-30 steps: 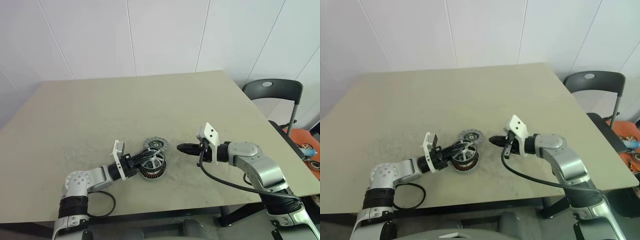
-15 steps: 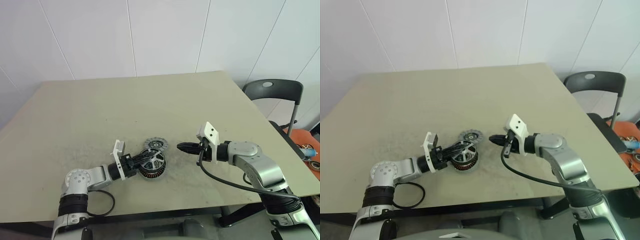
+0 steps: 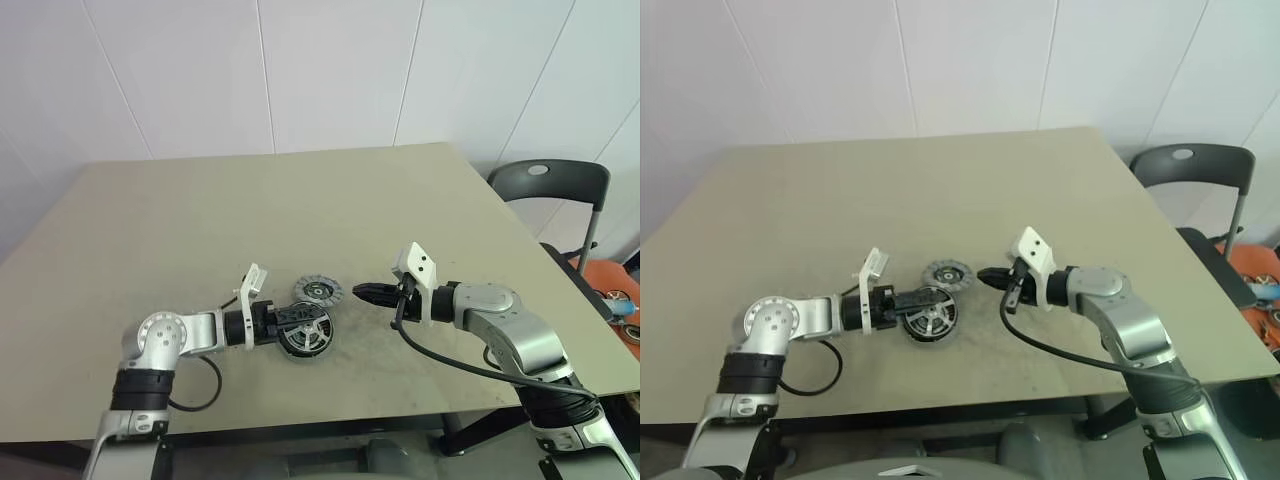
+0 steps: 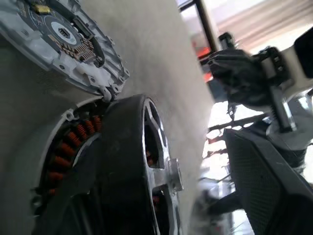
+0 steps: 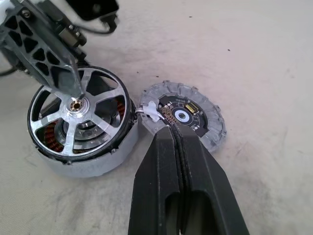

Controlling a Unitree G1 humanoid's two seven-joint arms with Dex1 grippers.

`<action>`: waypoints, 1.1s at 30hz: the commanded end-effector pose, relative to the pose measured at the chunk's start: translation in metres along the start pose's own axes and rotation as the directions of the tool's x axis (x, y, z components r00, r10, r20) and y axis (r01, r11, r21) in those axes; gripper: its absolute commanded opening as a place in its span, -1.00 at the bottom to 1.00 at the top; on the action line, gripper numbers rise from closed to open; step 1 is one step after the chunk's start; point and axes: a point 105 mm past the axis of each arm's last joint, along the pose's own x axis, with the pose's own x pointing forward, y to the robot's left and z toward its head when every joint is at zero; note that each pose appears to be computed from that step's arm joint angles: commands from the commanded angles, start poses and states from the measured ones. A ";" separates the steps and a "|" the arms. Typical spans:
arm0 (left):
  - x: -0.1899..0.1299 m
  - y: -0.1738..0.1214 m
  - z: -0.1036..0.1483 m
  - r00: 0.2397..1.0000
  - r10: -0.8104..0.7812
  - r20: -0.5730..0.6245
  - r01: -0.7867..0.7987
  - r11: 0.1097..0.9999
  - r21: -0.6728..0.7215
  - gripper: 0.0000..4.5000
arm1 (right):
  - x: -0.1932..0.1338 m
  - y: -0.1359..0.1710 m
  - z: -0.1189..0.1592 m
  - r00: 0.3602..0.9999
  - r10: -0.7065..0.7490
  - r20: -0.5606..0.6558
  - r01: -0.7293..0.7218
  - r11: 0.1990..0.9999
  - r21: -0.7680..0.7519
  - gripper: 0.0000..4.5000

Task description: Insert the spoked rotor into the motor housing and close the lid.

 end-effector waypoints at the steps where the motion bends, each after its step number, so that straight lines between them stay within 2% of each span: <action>1: -0.007 -0.001 0.015 0.995 0.088 -0.047 -0.079 0.984 0.162 0.53 | 0.001 -0.002 0.016 0.999 -0.005 0.054 0.007 0.999 -0.044 -1.00; 5: -0.012 0.003 0.020 0.981 0.167 -0.103 -0.130 0.945 0.301 0.53 | 0.002 -0.002 0.016 0.998 -0.005 0.058 0.008 0.999 -0.045 -1.00; 11: -0.017 0.015 0.013 0.946 0.276 -0.171 -0.149 0.837 0.526 0.53 | 0.001 -0.002 0.016 0.998 -0.012 0.061 0.014 0.999 -0.040 -1.00; 17: -0.008 -0.014 0.036 0.990 0.136 -0.040 -0.077 0.753 0.654 0.53 | 0.001 0.000 0.014 0.998 -0.016 0.063 0.019 0.999 -0.032 -1.00; 20: -0.011 -0.015 0.034 0.986 0.155 -0.064 -0.060 0.685 0.726 0.53 | 0.001 0.000 0.014 0.998 -0.017 0.064 0.019 0.999 -0.031 -1.00; 25: -0.018 -0.010 0.026 0.975 0.193 -0.107 -0.038 0.626 0.779 0.53 | 0.002 0.000 0.015 0.998 -0.015 0.067 0.017 0.999 -0.033 -1.00; 28: -0.015 -0.016 0.037 0.988 0.148 -0.044 -0.048 0.561 0.826 0.53 | 0.003 -0.001 0.016 0.998 -0.014 0.068 0.017 0.999 -0.034 -1.00; 31: -0.011 -0.059 0.053 0.994 -0.103 0.034 0.026 0.530 0.847 0.28 | 0.004 -0.001 0.016 0.998 -0.013 0.068 0.015 0.999 -0.033 -1.00; 33: -0.009 -0.063 0.052 0.990 -0.130 0.046 0.023 0.490 0.872 0.01 | 0.004 -0.001 0.015 0.998 -0.013 0.067 0.016 0.999 -0.032 -1.00</action>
